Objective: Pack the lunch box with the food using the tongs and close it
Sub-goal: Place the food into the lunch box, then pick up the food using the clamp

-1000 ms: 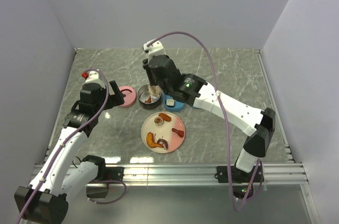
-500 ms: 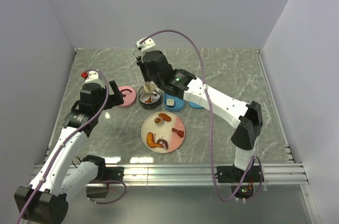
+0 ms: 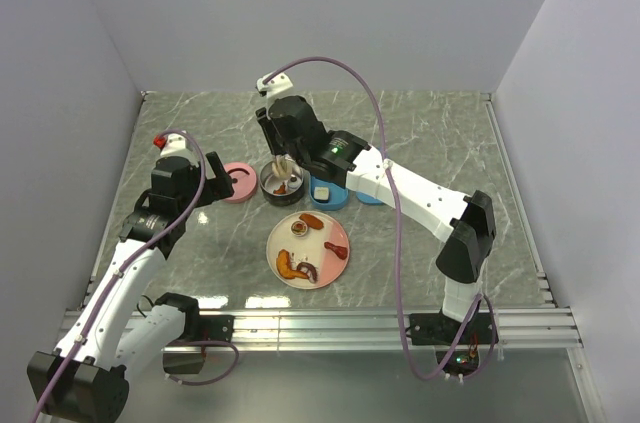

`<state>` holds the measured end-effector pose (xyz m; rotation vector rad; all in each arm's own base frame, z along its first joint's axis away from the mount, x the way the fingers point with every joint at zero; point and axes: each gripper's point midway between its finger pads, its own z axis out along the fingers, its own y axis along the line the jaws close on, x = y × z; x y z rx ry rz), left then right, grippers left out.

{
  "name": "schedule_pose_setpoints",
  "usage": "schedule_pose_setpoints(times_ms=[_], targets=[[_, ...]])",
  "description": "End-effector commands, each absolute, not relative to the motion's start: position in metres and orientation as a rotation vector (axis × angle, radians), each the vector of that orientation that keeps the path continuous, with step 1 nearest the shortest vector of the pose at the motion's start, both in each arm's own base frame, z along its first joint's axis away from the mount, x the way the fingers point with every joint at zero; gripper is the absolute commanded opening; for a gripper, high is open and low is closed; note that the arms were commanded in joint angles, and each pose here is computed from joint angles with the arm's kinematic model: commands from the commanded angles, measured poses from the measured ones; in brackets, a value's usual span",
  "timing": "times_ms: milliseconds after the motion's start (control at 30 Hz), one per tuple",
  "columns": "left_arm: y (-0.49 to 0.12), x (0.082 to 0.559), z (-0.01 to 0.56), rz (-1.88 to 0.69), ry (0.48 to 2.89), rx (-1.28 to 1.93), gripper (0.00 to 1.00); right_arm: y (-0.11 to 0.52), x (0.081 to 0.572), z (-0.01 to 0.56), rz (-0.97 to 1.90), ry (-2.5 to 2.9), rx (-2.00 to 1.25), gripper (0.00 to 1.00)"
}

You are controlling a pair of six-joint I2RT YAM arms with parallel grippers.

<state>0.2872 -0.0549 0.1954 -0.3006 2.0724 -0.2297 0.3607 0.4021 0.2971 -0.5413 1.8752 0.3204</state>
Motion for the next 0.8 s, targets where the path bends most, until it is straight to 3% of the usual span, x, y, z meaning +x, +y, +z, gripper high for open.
schedule_pose_setpoints(times_ms=[0, 433, 767], targets=[[-0.054, 0.290, 0.203, -0.219, 2.049, -0.286, 0.99, 0.400, 0.364, 0.337, 0.359, 1.795, -0.490, 0.39], [-0.055, 0.289, 0.204, -0.225, 2.049, -0.285, 0.99, 0.385, 0.357, 0.358, 0.359, 1.765, -0.449, 0.42], [-0.056, 0.289, 0.203, -0.239, 2.049, -0.291, 0.99, 0.348, 0.304, 0.367, 0.386, 1.785, -0.439, 0.42]])
